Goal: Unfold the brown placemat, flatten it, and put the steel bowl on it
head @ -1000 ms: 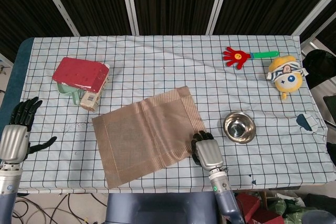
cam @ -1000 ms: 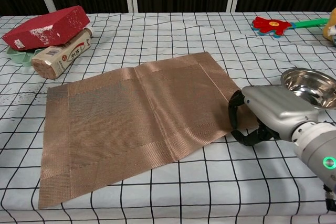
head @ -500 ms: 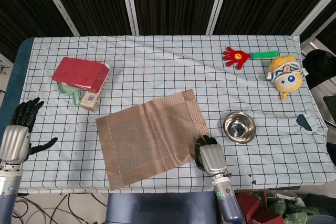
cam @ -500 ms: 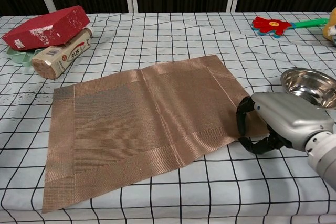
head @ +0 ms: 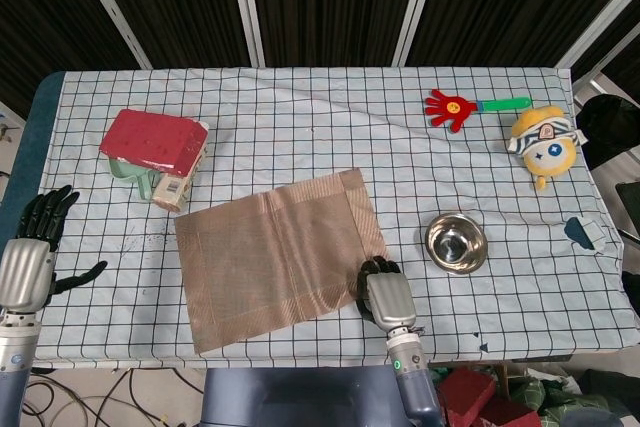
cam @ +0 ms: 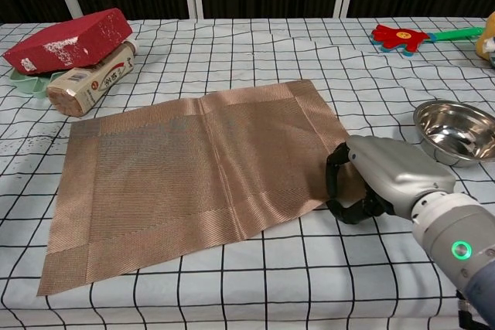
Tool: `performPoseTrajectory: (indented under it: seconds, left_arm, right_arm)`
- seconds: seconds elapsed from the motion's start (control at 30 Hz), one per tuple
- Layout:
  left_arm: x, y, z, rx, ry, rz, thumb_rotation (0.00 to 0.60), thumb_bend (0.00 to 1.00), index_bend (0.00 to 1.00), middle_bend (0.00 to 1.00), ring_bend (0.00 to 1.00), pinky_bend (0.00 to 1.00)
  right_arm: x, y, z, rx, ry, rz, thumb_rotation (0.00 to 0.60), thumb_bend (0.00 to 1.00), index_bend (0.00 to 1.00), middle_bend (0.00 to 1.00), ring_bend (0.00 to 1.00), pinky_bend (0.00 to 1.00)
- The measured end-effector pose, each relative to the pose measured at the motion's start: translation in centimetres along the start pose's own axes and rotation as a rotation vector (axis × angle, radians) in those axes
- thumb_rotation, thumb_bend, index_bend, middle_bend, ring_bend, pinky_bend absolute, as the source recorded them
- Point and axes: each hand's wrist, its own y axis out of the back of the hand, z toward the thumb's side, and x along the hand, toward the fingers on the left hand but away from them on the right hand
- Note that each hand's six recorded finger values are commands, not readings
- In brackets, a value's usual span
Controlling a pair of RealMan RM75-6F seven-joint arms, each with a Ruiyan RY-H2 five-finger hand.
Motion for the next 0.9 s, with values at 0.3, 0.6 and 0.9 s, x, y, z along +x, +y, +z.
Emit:
performPoseTrajectory:
  seconds: [0.3, 0.6, 0.9]
  left_arm:
    - [0.0, 0.1, 0.0, -0.001, -0.002, 0.001, 0.600, 0.00, 0.07, 0.03, 0.02, 0.03]
    - [0.0, 0.1, -0.1, 0.000, -0.001, 0.000, 0.600, 0.00, 0.07, 0.03, 0.02, 0.03]
    - [-0.2, -0.1, 0.0, 0.009, 0.001, -0.006, 0.600, 0.00, 0.07, 0.02, 0.02, 0.03]
  right_arm:
    - [-0.7, -0.5, 0.8, -0.072, -0.071, 0.029, 0.600, 0.53, 0.72, 0.29, 0.14, 0.21]
    - [-0.6, -0.2, 0.5, -0.020, -0.056, 0.027, 0.600, 0.30, 0.35, 0.20, 0.09, 0.20]
    - [-0.3, 1.0, -0.1, 0.013, -0.021, 0.001, 0.600, 0.19, 0.18, 0.14, 0.06, 0.19]
